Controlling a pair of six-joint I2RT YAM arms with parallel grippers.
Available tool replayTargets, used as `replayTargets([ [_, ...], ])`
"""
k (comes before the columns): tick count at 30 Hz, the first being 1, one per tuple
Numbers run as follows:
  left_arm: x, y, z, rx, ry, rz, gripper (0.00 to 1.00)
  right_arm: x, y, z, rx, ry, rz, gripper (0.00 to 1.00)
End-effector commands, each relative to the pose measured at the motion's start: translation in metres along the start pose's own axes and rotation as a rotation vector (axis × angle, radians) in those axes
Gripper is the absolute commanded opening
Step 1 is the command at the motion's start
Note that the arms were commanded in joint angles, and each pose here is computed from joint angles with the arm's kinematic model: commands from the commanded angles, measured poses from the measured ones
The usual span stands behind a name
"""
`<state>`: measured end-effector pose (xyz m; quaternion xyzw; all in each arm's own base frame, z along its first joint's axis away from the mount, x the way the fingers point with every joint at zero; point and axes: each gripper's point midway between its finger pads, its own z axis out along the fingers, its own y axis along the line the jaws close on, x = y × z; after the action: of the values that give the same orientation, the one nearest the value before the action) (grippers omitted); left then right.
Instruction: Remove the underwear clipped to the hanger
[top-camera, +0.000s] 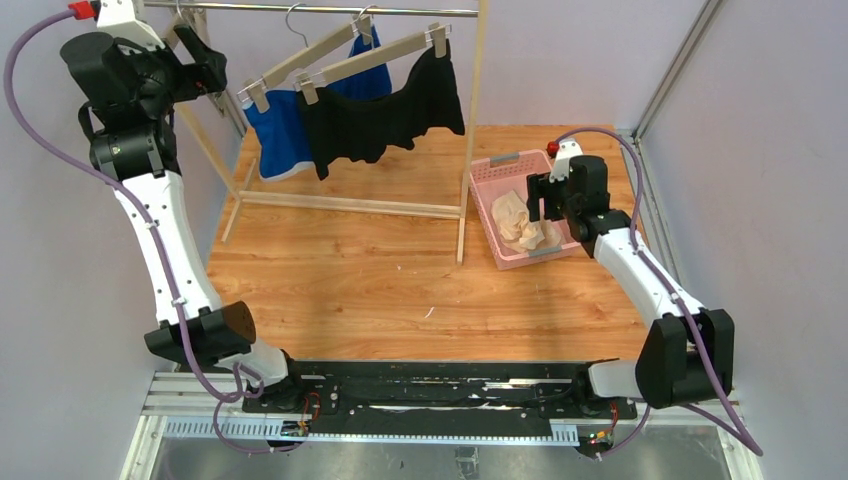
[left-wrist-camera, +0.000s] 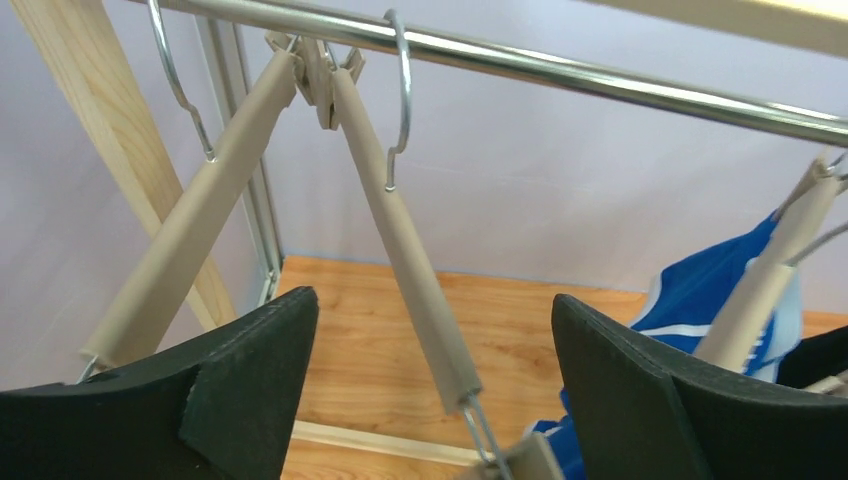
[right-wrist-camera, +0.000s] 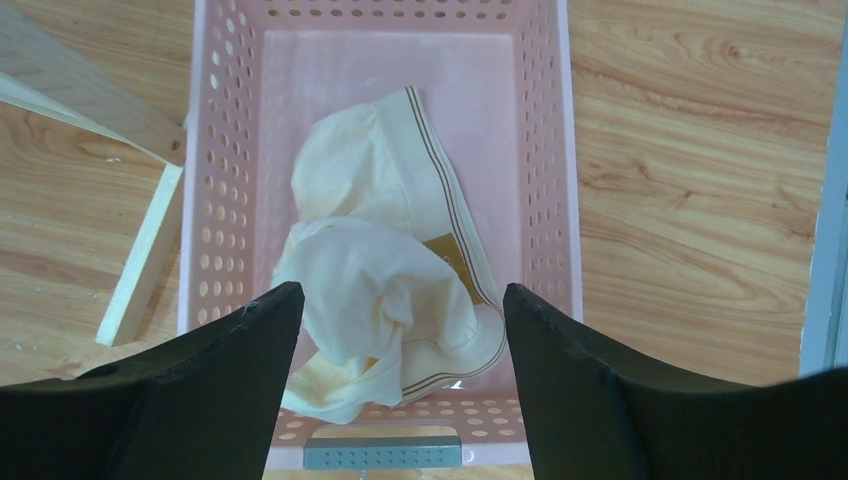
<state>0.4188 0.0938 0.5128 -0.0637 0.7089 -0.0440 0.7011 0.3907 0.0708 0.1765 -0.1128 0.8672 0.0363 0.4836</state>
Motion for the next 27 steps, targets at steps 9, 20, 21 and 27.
replayTargets([
  [9,-0.035,-0.015,-0.058,-0.029,-0.104,0.097,0.93,-0.049,0.01,-0.041,-0.073,-0.169,0.016,0.76],
  [20,-0.025,-0.062,-0.033,0.309,-0.077,0.054,0.76,-0.057,0.019,-0.065,-0.111,-0.217,0.034,0.77],
  [21,-0.024,-0.066,-0.03,0.329,-0.071,0.046,0.73,-0.055,0.02,-0.065,-0.118,-0.215,0.036,0.77],
  [27,-0.024,-0.092,-0.018,0.37,0.02,0.053,0.68,-0.054,0.026,-0.069,-0.132,-0.217,0.032,0.78],
])
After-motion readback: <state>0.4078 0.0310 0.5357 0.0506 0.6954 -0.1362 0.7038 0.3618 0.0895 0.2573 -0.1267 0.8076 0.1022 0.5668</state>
